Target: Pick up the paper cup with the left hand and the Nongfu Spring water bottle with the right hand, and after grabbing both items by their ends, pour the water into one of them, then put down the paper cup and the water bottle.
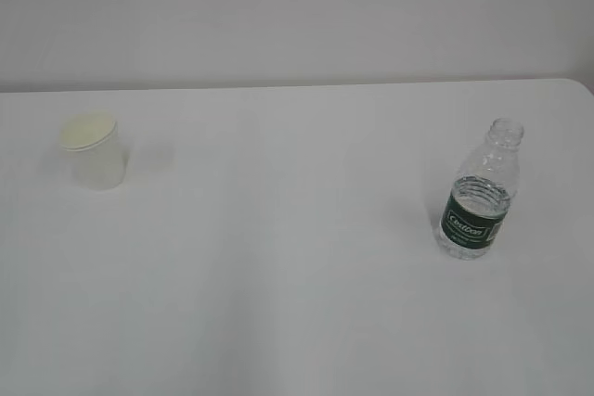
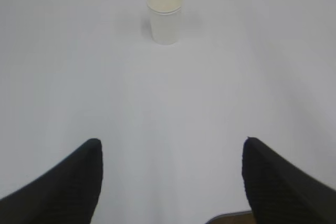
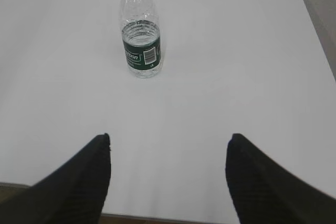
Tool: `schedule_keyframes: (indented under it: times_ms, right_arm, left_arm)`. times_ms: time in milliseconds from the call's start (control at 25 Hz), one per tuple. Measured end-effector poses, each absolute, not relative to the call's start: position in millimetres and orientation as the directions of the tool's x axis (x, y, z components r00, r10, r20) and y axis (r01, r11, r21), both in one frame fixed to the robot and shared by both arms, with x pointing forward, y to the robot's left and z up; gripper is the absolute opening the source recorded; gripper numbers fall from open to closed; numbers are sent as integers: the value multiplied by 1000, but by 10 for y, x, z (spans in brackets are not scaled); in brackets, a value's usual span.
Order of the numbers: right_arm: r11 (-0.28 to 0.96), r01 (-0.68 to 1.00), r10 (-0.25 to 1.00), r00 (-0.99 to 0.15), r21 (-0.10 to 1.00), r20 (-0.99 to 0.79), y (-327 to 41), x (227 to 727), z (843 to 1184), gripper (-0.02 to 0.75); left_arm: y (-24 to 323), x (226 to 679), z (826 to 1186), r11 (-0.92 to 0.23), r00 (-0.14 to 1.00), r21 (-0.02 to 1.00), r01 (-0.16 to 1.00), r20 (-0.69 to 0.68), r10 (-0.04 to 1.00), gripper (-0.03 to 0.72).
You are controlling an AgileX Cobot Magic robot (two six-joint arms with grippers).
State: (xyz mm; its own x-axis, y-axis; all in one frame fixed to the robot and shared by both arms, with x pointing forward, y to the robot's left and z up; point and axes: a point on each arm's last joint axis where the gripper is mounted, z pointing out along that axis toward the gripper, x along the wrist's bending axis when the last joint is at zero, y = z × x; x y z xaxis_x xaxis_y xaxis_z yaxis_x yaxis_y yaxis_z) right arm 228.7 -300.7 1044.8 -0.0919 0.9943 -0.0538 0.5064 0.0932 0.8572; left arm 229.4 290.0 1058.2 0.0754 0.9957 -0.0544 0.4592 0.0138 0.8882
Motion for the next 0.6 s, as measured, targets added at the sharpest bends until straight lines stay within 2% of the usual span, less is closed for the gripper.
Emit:
schedule_keyframes:
  times_ms: [600]
  right_arm:
    - [100,506,994,-82,856,-68,-3021,2288,10448,514]
  left_arm:
    - [2900,2294,10582,14,75,888,459,-54,996,591]
